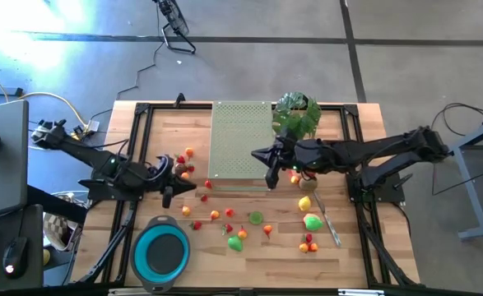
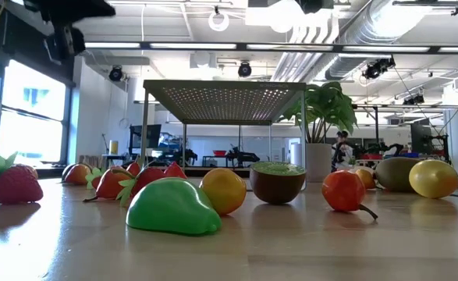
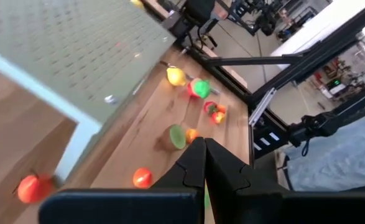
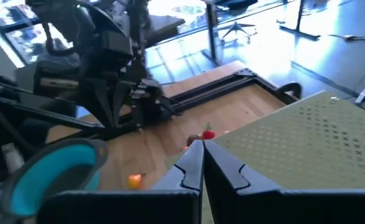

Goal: Pick & Place Fruit
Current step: Put the blue bowl on the shelf

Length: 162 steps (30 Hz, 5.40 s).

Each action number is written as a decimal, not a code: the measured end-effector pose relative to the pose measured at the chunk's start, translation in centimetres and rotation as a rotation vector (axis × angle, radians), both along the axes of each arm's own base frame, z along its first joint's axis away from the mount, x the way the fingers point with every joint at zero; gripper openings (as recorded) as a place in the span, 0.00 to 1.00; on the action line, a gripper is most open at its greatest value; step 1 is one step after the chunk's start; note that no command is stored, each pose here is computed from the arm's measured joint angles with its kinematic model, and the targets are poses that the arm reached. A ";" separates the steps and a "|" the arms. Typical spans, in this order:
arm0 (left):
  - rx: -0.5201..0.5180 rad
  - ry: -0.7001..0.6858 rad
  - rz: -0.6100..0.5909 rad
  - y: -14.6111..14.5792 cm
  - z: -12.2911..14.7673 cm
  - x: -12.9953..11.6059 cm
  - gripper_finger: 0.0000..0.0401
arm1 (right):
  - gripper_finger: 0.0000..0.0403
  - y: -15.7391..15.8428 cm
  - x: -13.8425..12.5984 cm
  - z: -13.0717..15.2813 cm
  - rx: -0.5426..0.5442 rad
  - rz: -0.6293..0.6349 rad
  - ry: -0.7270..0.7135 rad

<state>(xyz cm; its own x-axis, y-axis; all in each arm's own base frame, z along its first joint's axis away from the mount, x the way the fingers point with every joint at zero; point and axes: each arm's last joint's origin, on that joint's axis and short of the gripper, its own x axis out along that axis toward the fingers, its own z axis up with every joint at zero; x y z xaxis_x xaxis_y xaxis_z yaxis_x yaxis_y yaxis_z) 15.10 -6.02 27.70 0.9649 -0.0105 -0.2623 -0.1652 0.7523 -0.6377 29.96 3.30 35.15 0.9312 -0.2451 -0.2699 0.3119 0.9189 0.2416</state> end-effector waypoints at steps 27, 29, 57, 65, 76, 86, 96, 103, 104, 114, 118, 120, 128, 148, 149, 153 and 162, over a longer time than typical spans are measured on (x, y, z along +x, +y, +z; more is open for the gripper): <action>-0.293 0.673 0.075 -10.6 3.0 4.2 0.00 | 0.01 0.0 -1.6 0.9 -0.063 0.094 0.037; -0.331 0.695 0.082 -11.4 2.9 4.3 0.00 | 0.01 0.0 -1.5 0.7 -0.064 0.097 0.047; -0.626 0.786 0.116 -18.8 -0.6 4.3 0.00 | 0.01 0.1 -1.6 0.5 -0.069 0.135 0.070; -0.639 0.843 0.041 -19.2 2.6 4.2 0.00 | 0.01 0.1 -1.6 0.5 -0.069 0.135 0.070; -0.521 1.024 0.120 -20.2 4.6 4.4 0.00 | 0.01 0.1 -1.6 0.5 -0.062 0.157 0.068; -0.517 1.023 0.138 -20.7 3.8 4.9 0.00 | 0.01 0.1 -1.5 0.5 -0.062 0.158 0.069; -0.482 1.018 0.079 -20.8 3.8 5.0 0.02 | 0.01 0.1 -1.5 0.5 -0.067 0.161 0.070; -0.496 1.030 0.099 -20.8 3.8 4.9 0.22 | 0.01 0.3 -1.5 0.5 -0.050 0.205 0.070; -0.500 1.030 0.103 -20.8 3.8 4.9 0.27 | 0.01 0.3 -1.5 0.5 -0.051 0.205 0.070; -0.505 1.024 0.111 -20.8 3.8 4.9 0.58 | 0.01 0.3 -1.5 0.5 -0.050 0.208 0.070; -0.506 0.983 0.145 -20.7 3.8 5.0 0.59 | 0.01 0.3 -1.5 0.5 -0.050 0.209 0.070; -0.515 0.963 0.171 -20.7 3.6 5.2 0.59 | 0.01 0.3 -1.5 0.5 -0.051 0.209 0.070; -0.496 0.997 0.281 -22.0 0.6 6.5 0.59 | 0.01 0.3 -1.5 0.5 -0.054 0.210 0.072; -0.485 1.039 0.420 -24.9 -5.9 8.6 0.59 | 0.01 0.3 -1.5 0.5 -0.055 0.210 0.072; -0.483 1.040 0.420 -24.9 -6.1 8.6 0.59 | 0.01 0.3 -1.5 0.5 -0.055 0.210 0.072; -0.476 1.057 0.425 -24.9 -6.2 8.6 0.59 | 0.01 0.3 -1.5 0.5 -0.055 0.210 0.072; -0.470 1.068 0.427 -24.9 -6.2 8.5 0.39 | 0.01 0.3 -1.5 0.5 -0.062 0.212 0.072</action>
